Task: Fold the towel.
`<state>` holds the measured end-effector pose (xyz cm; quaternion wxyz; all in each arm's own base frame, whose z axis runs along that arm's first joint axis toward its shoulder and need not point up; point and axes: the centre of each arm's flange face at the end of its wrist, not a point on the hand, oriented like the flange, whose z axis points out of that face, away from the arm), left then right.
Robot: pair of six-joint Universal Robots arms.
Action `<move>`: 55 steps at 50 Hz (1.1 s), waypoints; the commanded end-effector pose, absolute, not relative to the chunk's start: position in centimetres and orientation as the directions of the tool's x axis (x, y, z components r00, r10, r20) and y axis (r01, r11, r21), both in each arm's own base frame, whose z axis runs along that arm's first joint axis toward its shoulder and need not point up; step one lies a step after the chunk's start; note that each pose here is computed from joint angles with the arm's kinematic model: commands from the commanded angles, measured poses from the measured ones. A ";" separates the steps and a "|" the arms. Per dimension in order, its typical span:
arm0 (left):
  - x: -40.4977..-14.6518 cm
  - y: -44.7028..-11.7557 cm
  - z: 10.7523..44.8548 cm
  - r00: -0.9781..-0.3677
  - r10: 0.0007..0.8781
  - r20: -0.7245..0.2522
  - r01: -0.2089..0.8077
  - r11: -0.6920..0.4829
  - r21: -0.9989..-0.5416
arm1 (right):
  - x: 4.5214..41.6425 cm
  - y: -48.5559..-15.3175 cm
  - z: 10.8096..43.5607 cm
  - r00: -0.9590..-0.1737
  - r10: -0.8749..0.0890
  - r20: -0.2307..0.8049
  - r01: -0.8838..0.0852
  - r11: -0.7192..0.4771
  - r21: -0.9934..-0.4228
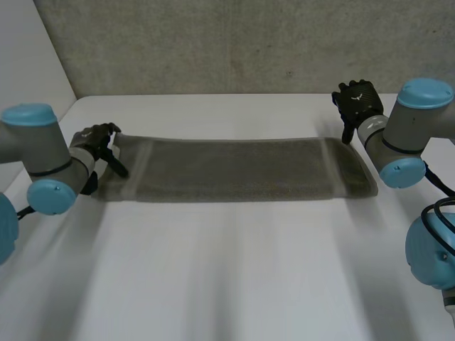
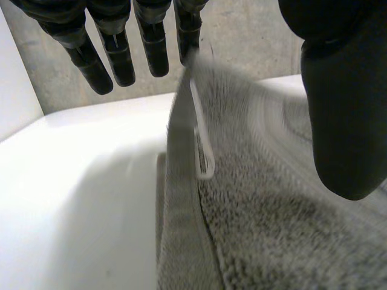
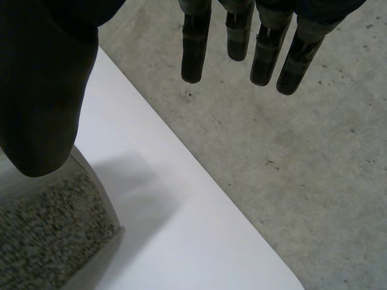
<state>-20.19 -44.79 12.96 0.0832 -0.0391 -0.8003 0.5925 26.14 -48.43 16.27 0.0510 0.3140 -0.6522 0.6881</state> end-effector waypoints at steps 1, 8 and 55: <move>-19.5 -43.2 16.6 -0.984 0.152 0.089 -0.044 0.275 -0.961 | 26.6 -46.8 19.2 -0.798 -0.364 0.481 -0.471 -0.122 -0.874; -18.7 -40.0 18.9 -0.985 0.150 0.081 -0.037 0.276 -0.960 | 25.3 -44.1 21.1 -0.793 -0.402 0.458 -0.500 -0.002 -0.866; -17.1 -32.7 18.1 -0.985 0.155 0.082 -0.055 0.173 -0.983 | 10.0 -44.0 17.6 -0.847 -0.225 0.482 -0.525 0.212 -0.824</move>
